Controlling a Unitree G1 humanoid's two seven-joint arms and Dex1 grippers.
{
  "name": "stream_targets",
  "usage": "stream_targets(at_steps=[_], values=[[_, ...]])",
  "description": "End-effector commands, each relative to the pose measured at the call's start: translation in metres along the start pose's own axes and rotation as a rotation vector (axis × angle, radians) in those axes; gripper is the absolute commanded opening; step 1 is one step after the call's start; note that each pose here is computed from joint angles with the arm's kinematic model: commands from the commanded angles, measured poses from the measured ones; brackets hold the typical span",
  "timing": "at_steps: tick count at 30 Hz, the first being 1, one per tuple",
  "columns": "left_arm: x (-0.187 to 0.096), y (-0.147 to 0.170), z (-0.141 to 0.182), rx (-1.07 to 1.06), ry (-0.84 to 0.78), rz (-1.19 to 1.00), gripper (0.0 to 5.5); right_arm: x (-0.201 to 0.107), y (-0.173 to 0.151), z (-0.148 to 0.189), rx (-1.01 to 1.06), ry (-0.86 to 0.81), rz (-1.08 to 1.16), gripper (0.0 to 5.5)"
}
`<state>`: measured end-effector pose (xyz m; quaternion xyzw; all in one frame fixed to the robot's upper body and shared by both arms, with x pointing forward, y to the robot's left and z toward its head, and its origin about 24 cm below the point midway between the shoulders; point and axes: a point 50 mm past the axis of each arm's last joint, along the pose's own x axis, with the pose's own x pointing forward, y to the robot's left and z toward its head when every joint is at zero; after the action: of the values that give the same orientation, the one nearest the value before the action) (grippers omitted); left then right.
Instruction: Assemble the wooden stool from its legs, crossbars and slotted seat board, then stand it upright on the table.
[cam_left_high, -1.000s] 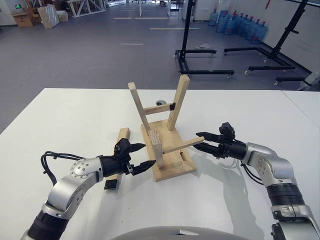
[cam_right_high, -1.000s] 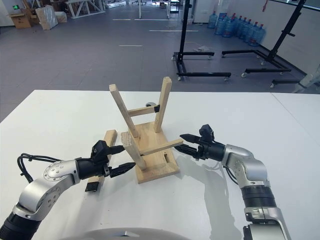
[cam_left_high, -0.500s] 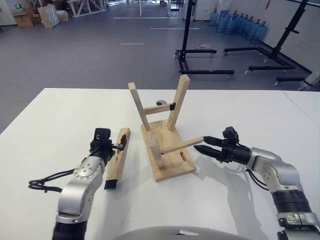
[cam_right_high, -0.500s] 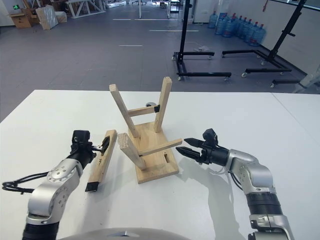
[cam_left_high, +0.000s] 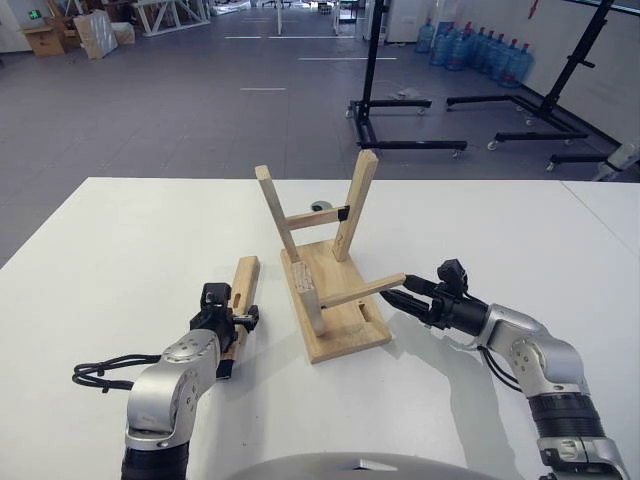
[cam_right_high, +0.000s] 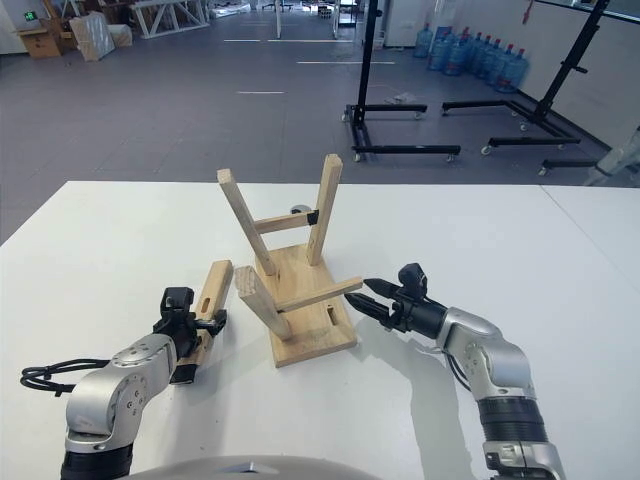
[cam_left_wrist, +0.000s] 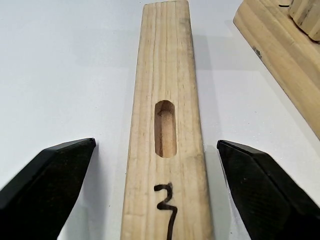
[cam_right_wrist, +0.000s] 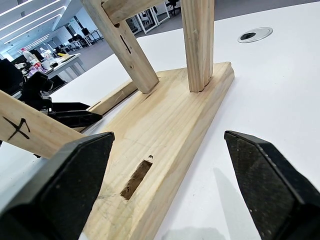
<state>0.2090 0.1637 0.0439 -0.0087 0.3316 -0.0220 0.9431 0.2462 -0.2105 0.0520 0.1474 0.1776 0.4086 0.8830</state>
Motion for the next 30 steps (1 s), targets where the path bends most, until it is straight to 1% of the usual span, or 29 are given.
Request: stream_targets(at_steps=[1,5,10,12,14,16,18,21,23,25,27,28,30], values=[[0.0,0.001,-0.024,0.029,0.121,-0.021,3.8,-0.001,0.003,-0.001,-0.011,-0.012,-0.014,4.05],[-0.002,0.002,-0.028,0.108,0.13,-0.044,3.2,0.002,0.006,-0.005,0.005,-0.02,-0.016,4.05],[-0.003,0.001,-0.033,0.102,0.15,-0.062,2.51,0.004,0.005,-0.008,-0.023,-0.029,-0.041,4.05],[-0.002,0.001,-0.032,0.09,0.136,-0.062,2.31,0.004,0.004,-0.007,-0.024,-0.033,-0.045,4.05],[-0.003,0.0,-0.024,0.076,0.074,-0.063,2.07,0.005,0.003,-0.006,-0.026,-0.033,-0.045,4.05],[-0.004,0.0,-0.01,0.06,-0.025,-0.067,2.07,0.004,0.002,-0.005,-0.026,-0.035,-0.045,4.05],[-0.004,0.007,0.002,0.062,-0.115,-0.006,2.07,0.003,0.001,-0.003,-0.029,-0.038,-0.044,4.05],[-0.017,0.036,0.042,0.178,-0.406,0.228,2.07,0.002,-0.004,0.004,-0.057,-0.051,-0.059,4.05],[-0.03,0.047,0.067,0.205,-0.586,0.301,2.07,0.002,-0.008,0.008,-0.077,-0.059,-0.073,4.05],[-0.046,0.05,0.093,0.212,-0.786,0.324,2.07,0.002,-0.013,0.014,-0.08,-0.095,-0.089,4.05],[-0.066,0.042,0.114,0.276,-0.988,0.301,2.07,0.003,-0.016,0.028,-0.033,-0.19,-0.085,4.05],[-0.072,0.034,0.119,0.301,-1.047,0.247,2.07,0.005,-0.016,0.035,-0.014,-0.233,-0.071,4.05],[-0.068,0.014,0.124,0.368,-1.096,0.082,2.06,0.01,-0.012,0.053,0.015,-0.327,-0.034,4.05]])
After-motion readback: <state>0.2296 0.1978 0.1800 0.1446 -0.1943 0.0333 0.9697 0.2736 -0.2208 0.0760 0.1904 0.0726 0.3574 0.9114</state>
